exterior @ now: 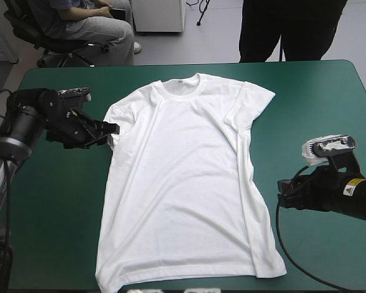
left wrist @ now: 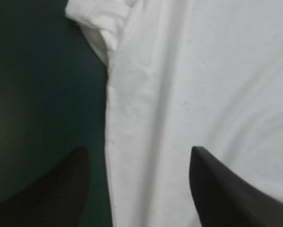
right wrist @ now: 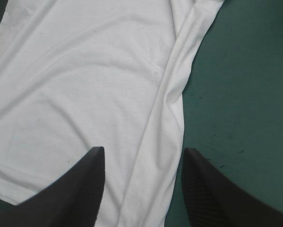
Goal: Fold the cloth
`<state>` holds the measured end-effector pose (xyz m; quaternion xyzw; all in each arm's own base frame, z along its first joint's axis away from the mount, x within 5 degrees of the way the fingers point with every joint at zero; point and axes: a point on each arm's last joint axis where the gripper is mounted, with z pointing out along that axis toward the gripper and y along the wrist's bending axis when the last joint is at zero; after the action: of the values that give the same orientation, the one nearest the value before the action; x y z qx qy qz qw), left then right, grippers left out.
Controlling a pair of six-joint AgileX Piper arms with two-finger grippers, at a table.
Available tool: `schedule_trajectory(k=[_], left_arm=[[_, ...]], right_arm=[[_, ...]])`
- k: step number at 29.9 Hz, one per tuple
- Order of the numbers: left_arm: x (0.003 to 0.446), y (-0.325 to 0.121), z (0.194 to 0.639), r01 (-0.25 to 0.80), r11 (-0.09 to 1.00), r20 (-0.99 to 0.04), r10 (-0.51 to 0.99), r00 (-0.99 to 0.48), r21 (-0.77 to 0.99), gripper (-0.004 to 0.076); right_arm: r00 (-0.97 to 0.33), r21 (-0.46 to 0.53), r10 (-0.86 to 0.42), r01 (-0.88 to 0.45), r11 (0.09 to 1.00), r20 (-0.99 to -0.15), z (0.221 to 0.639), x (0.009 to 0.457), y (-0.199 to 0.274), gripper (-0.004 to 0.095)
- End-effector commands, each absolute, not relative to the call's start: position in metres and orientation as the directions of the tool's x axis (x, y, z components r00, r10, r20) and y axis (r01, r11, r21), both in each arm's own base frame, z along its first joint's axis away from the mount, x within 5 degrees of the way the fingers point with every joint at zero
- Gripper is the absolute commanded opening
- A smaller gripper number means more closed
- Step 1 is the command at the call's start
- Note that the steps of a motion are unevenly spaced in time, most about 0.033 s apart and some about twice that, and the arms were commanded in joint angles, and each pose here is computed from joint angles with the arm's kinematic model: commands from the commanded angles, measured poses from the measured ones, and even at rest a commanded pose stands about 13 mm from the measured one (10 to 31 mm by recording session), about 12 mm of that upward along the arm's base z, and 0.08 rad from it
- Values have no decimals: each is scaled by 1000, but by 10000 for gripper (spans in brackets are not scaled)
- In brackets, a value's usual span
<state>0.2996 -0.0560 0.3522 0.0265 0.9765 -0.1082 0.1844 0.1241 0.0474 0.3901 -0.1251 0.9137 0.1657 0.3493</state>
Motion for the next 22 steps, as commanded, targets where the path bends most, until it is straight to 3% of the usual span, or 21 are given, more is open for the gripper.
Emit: schedule_trajectory(k=[1, 13, 17, 22], left_arm=[[305, -47, 358, 99, 981, -390, 28, -920, -164, 426], [347, -62, 293, 140, 985, -250, 111, -962, -103, 402], [357, -81, 274, 186, 978, -253, 158, -954, -90, 402], [371, -87, 251, 168, 983, -250, 145, -957, -75, 402]], right_arm=[[-671, 216, -86, -353, 911, -736, 403, 126, 48, 468], [-656, 198, -68, -322, 926, -752, 403, 130, 45, 462], [-671, 199, -66, -310, 930, -738, 401, 135, 45, 453], [-701, 220, -51, -292, 931, -711, 397, 141, 46, 442]])
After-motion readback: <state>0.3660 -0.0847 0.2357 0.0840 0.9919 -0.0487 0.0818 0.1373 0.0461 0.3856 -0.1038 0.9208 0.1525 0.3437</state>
